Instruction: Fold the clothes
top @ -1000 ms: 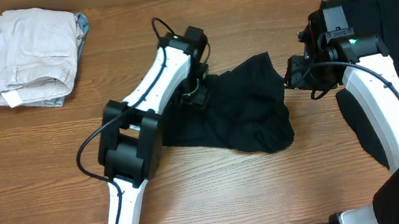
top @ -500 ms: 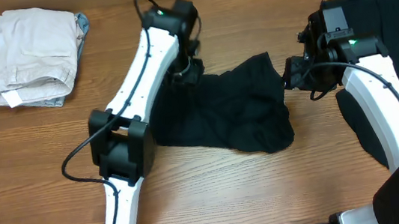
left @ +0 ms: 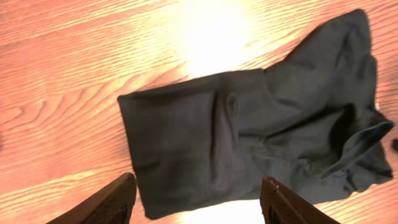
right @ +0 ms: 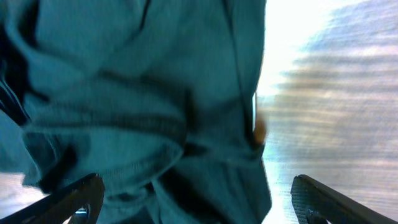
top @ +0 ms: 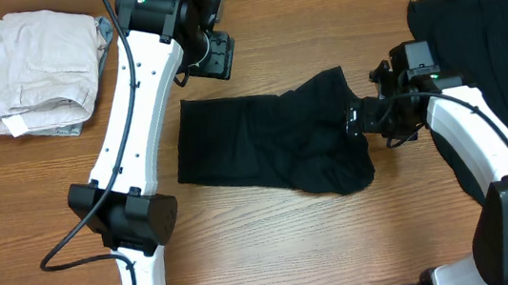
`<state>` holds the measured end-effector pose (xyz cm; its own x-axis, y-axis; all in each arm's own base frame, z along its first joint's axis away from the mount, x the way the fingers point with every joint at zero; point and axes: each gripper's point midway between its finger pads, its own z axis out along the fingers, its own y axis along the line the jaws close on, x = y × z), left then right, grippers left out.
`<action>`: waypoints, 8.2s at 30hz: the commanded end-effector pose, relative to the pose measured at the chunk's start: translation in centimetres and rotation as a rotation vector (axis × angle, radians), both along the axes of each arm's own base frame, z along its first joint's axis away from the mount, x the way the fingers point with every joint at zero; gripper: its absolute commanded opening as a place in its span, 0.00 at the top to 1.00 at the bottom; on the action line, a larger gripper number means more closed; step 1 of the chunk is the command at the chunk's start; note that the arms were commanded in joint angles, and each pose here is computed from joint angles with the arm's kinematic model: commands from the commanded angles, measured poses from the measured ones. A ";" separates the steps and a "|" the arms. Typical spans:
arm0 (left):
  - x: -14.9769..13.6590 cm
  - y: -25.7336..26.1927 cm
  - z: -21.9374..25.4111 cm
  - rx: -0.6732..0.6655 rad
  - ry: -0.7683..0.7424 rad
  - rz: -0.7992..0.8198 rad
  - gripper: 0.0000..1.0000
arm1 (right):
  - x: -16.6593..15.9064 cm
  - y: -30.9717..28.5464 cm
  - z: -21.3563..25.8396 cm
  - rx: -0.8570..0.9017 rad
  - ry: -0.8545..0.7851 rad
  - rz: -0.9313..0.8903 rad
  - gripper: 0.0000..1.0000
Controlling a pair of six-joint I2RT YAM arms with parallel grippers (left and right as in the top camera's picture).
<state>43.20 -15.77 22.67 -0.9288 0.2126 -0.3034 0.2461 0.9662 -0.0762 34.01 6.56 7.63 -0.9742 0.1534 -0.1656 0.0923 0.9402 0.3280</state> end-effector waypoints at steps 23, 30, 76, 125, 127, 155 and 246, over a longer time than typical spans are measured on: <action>0.5 1.7 0.2 0.030 -0.012 0.043 0.28 | -0.5 1.7 -5.8 0.175 0.098 0.054 0.11; 0.6 1.6 -0.1 0.030 -0.011 0.042 0.25 | -1.4 1.7 -6.6 0.180 0.120 0.038 0.25; 1.0 2.1 -0.6 0.059 -0.016 0.056 0.27 | 3.1 -6.9 4.0 0.128 0.016 -0.146 0.96; 6.0 15.0 0.6 0.061 -0.139 0.352 0.14 | 0.0 20.8 12.7 -0.052 -0.137 0.304 0.31; 5.9 15.0 0.6 0.060 -0.139 0.352 0.13 | 0.2 17.8 11.7 -0.135 -0.085 0.217 0.22; 5.9 15.1 0.6 0.062 -0.137 0.353 0.15 | 4.2 21.1 8.1 0.326 -0.123 0.233 0.96; -0.9 5.8 -10.5 -0.286 0.289 0.044 0.00 | 2.8 2.7 10.7 0.075 -0.191 -0.062 0.00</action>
<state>43.78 -7.56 13.72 -0.9930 0.0473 -0.1080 0.0779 0.9509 -0.2996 36.62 10.25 19.35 -0.9124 0.2488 -0.3251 0.0803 0.8875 0.4537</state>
